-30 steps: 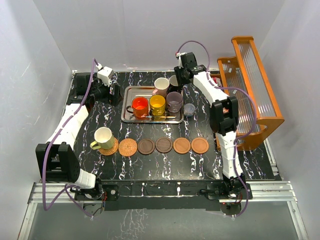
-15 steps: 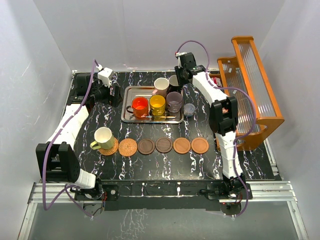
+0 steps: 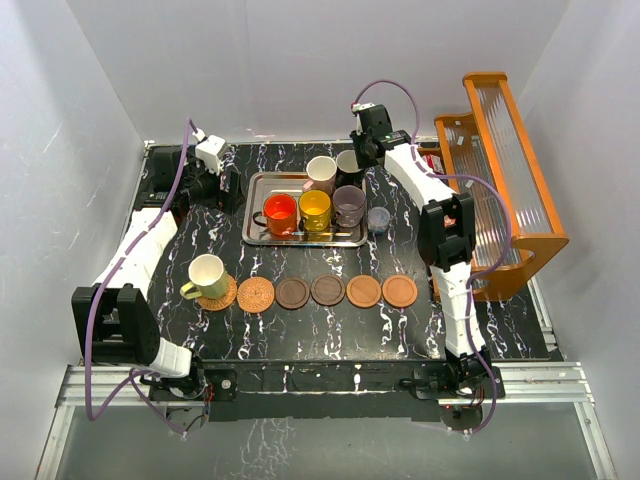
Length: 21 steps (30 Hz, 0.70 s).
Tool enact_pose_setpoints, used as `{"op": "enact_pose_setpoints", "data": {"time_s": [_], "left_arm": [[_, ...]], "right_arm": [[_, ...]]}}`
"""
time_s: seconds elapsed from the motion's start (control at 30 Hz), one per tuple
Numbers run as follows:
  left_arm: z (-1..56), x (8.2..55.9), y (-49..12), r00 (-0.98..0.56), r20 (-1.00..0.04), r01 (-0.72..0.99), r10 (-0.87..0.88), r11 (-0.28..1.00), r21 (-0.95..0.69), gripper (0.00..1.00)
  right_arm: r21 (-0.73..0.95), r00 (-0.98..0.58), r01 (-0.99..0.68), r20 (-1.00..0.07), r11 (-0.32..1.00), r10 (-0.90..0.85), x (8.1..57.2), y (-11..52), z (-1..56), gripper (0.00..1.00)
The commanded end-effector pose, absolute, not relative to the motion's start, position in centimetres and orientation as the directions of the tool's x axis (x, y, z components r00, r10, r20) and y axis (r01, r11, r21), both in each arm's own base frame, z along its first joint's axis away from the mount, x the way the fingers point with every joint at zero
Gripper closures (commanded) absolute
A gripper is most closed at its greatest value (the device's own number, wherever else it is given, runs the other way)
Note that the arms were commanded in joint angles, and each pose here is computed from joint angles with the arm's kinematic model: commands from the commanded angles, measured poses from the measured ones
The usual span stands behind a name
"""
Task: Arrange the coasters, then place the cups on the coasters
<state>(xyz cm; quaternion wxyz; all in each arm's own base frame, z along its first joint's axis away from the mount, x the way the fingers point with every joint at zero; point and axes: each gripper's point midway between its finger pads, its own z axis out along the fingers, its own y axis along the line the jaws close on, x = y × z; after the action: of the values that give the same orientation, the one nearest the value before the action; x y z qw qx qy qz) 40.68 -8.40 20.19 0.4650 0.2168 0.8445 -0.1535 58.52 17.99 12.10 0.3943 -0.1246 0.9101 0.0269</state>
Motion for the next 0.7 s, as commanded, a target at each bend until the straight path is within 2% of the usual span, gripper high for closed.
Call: {"op": "enact_pose_setpoints", "data": {"time_s": [0.0, 0.67], "left_arm": [[21.5, 40.3, -8.7, -0.432, -0.871, 0.529, 0.235, 0.848, -0.034, 0.01], [21.2, 40.5, -8.7, -0.442, -0.865, 0.527, 0.237, 0.849, -0.036, 0.01]], "right_arm": [[-0.043, -0.572, -0.230, -0.802, 0.972, -0.171, 60.2, 18.4, 16.0, 0.83], [0.036, -0.478, -0.167, -0.877, 0.985, -0.049, 61.1, 17.0, 21.6, 1.00]]}}
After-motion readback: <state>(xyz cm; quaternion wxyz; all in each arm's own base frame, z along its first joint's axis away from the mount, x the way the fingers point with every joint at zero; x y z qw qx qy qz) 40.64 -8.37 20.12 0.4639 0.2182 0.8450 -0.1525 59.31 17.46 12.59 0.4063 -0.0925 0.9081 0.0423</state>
